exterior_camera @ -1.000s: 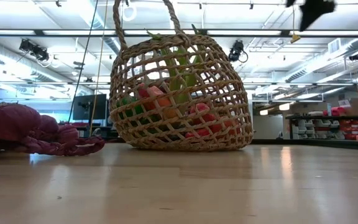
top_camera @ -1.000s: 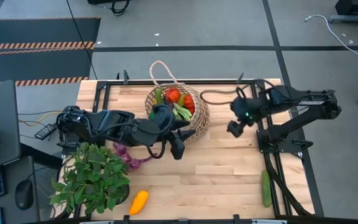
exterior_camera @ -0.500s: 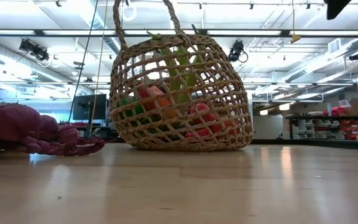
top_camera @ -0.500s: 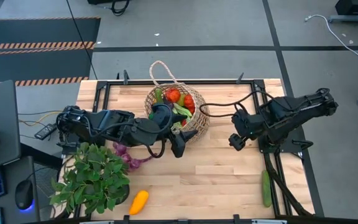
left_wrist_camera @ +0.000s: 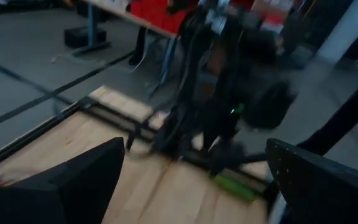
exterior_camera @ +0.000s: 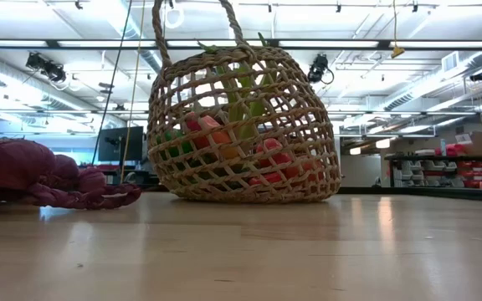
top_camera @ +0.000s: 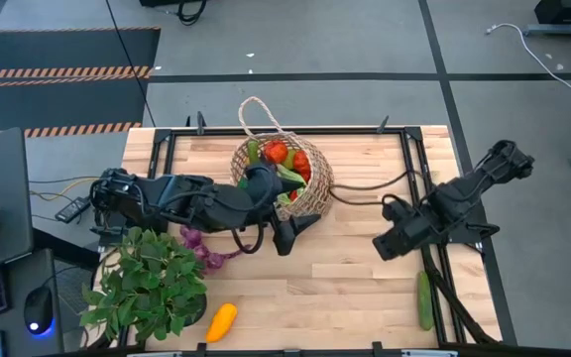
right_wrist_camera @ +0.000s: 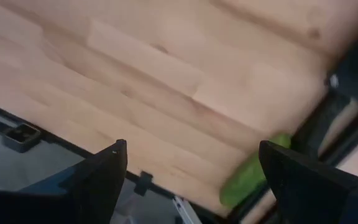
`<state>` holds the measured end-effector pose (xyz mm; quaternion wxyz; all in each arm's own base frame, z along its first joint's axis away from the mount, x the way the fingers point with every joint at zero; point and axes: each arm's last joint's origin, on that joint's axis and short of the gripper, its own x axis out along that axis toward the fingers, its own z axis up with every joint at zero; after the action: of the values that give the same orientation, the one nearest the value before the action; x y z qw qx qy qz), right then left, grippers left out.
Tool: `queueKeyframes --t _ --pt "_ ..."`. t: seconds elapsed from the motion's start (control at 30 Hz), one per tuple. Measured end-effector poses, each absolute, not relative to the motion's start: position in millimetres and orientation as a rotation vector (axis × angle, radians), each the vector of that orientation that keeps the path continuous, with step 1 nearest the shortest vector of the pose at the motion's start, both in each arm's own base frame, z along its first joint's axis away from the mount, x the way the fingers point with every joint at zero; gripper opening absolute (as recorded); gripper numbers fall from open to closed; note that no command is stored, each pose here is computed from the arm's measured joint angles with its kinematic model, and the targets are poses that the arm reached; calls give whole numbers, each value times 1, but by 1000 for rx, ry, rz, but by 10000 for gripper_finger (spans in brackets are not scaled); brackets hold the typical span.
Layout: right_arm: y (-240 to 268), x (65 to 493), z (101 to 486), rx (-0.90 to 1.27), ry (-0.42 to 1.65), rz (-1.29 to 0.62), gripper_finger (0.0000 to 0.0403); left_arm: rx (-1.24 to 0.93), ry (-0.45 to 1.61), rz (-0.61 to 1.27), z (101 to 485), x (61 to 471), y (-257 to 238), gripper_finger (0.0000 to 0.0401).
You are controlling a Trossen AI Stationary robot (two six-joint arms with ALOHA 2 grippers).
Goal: Build produce basket
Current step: Put the cucumber into the brown basket
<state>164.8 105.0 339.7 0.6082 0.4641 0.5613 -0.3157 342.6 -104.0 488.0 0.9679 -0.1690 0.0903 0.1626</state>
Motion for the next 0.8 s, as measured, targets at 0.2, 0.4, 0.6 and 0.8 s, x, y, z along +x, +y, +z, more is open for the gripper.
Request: queueKeyframes --t 0.2,0.4,0.6,0.8 --pt "121 155 324 1116 1380 -781 366 -330 77 275 501 346 -104 397" --pt "131 148 320 1158 1374 -833 366 -317 111 191 494 354 -110 397" --pt "139 147 317 1173 1359 -870 366 -304 145 58 475 384 -106 396" --pt "155 152 311 1221 1353 -868 366 -277 117 -44 477 389 -105 396"
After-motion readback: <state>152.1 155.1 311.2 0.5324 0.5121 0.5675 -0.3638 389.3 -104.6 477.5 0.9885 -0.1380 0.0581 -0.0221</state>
